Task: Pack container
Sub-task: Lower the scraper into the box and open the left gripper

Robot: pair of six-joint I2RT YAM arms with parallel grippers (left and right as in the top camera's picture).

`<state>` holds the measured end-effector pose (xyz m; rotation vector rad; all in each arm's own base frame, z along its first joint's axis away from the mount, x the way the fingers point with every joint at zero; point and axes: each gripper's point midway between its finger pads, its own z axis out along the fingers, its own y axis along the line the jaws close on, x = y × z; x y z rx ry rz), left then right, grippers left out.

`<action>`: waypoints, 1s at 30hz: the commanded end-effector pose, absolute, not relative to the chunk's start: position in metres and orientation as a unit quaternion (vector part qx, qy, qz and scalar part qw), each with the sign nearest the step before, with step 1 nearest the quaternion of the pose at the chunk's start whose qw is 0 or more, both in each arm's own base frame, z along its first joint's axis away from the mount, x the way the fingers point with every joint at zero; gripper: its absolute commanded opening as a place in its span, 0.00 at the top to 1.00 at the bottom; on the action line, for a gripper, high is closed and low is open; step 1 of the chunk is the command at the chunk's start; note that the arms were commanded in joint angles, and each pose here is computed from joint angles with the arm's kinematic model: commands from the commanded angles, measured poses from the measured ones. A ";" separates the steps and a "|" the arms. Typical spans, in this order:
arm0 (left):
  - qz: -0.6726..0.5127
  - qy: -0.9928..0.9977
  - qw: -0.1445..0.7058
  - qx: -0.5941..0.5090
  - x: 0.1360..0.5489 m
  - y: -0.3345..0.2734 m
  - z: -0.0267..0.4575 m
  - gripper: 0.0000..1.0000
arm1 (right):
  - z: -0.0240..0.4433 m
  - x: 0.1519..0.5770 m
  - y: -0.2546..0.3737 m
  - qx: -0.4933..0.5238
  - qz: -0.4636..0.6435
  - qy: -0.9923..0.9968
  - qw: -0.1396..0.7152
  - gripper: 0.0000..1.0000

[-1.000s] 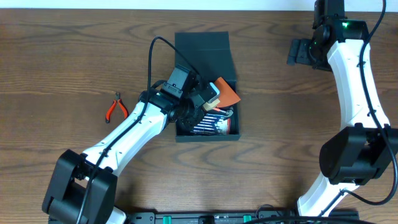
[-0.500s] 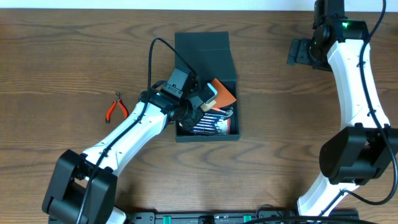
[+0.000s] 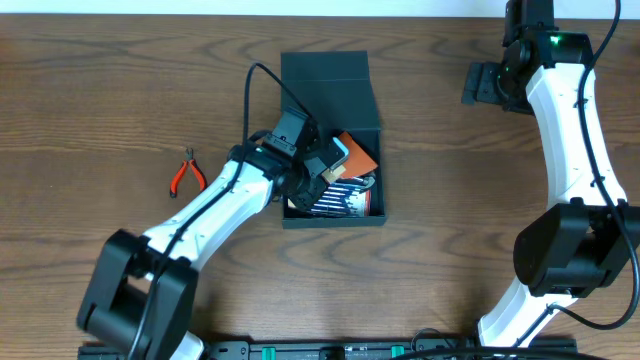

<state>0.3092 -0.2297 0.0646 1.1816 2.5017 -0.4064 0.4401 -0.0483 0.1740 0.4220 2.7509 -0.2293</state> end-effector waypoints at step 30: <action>-0.158 0.894 0.202 0.367 0.327 -0.240 0.071 0.41 | 0.187 0.442 -0.052 0.162 -0.082 0.965 0.191 0.01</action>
